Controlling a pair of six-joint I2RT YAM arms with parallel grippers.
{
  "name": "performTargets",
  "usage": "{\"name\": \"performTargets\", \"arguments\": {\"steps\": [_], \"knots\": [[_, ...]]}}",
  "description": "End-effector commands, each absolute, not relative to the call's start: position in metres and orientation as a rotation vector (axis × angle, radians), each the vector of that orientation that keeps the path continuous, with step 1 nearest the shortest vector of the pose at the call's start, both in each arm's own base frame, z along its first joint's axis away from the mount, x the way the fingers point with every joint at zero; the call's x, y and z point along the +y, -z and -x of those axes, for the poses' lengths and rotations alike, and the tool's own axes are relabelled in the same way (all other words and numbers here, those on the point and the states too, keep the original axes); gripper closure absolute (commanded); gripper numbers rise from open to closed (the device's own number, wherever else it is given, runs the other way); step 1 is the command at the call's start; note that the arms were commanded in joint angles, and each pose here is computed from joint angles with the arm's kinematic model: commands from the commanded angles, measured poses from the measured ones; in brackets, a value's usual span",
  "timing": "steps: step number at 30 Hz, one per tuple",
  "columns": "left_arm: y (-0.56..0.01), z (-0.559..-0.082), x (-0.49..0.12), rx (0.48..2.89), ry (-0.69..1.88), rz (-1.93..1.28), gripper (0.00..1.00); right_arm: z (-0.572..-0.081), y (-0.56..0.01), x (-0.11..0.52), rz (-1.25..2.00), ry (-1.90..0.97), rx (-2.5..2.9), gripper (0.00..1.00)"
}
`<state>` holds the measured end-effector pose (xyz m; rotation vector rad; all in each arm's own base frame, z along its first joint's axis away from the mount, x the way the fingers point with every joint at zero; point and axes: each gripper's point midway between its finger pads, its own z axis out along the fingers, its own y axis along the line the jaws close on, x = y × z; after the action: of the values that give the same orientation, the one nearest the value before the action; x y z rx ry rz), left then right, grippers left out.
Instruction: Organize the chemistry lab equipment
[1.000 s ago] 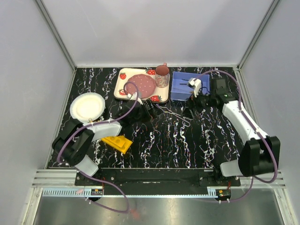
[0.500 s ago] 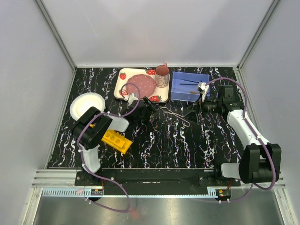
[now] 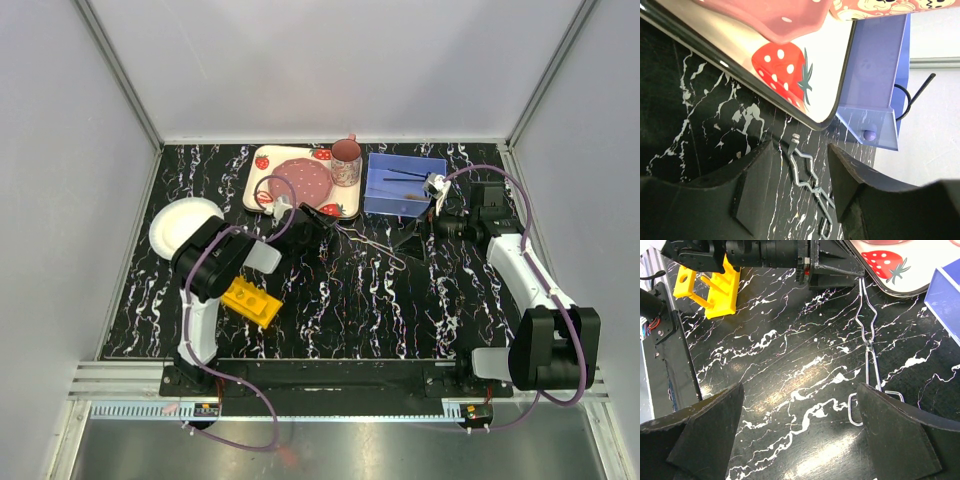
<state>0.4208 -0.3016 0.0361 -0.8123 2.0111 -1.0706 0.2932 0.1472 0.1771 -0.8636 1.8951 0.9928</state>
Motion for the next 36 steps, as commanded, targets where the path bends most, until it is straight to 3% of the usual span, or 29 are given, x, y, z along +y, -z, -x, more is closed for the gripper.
{"name": "performTargets", "arguments": {"steps": [1,14,18,24,36], "knots": [[-0.034,-0.43,-0.308,2.004,1.111,0.845,0.47,-0.293,-0.192,0.15,0.89,-1.012,1.823,0.0],[-0.033,-0.438,-0.316,2.044,1.108,0.851,0.56,-0.292,-0.194,0.151,0.894,-1.024,1.813,0.0],[-0.033,-0.44,-0.318,2.049,1.115,0.831,0.65,-0.295,-0.195,0.144,0.867,-1.013,1.82,0.0],[-0.034,-0.441,-0.32,2.05,1.114,0.808,0.7,-0.295,-0.196,0.143,0.861,-1.019,1.819,0.0],[-0.053,-0.44,-0.33,1.997,1.206,0.678,1.0,-0.295,-0.196,0.141,0.862,-1.018,1.817,0.0]]}}
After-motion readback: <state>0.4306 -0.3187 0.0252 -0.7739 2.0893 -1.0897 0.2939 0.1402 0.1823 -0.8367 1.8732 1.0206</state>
